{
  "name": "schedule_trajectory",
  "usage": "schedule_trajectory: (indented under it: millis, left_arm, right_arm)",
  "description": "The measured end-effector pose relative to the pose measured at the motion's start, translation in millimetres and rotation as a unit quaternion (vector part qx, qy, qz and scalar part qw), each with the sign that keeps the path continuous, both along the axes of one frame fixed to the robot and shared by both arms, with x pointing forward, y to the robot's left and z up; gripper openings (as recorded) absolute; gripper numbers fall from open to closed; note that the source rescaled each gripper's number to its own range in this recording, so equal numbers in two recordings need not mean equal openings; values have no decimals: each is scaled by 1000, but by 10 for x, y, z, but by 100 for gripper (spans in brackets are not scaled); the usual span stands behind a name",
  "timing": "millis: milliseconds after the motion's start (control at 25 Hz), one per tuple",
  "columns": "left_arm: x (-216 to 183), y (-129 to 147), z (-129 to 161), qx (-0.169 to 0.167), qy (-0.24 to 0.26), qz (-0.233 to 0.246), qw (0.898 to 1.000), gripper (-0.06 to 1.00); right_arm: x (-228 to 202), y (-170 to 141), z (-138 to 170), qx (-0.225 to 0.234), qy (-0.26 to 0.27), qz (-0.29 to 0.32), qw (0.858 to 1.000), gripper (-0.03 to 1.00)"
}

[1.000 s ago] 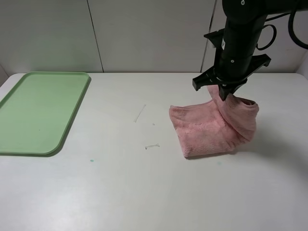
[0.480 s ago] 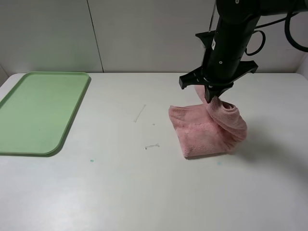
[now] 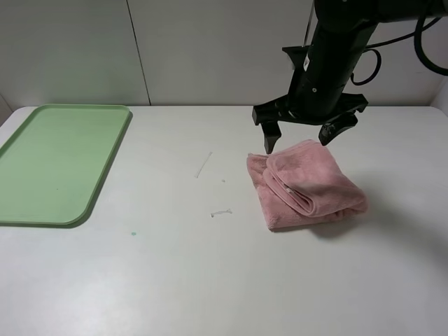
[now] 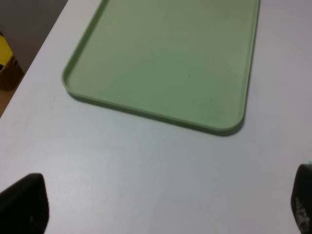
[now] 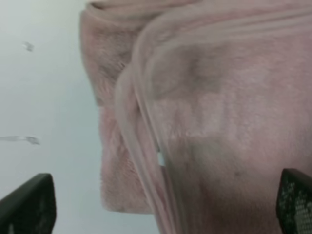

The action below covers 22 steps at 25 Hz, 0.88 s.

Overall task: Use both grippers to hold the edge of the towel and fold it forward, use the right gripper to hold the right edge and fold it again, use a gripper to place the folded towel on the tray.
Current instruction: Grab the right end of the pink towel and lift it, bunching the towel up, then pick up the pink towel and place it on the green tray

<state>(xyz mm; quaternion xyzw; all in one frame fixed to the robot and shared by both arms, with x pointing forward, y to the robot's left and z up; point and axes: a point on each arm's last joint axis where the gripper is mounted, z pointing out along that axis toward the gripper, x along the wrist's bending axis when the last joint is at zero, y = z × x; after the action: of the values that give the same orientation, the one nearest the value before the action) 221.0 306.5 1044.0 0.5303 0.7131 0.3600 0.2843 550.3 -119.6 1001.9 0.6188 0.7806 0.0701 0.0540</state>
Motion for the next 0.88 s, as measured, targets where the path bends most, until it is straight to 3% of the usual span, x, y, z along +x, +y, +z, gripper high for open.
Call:
schedule_trajectory:
  millis: [360, 640, 880]
  left_arm:
    - [0, 0, 0, 0, 0, 0, 1000, 100]
    - [0, 0, 0, 0, 0, 0, 1000, 100]
    - [0, 0, 0, 0, 0, 0, 1000, 100]
  right_arm:
    - [-56, -31, 40, -11, 18, 6, 1000, 100]
    - [-301, -179, 476, -17, 14, 49, 999, 100]
    - [-627, -334, 790, 12, -18, 85, 996, 100]
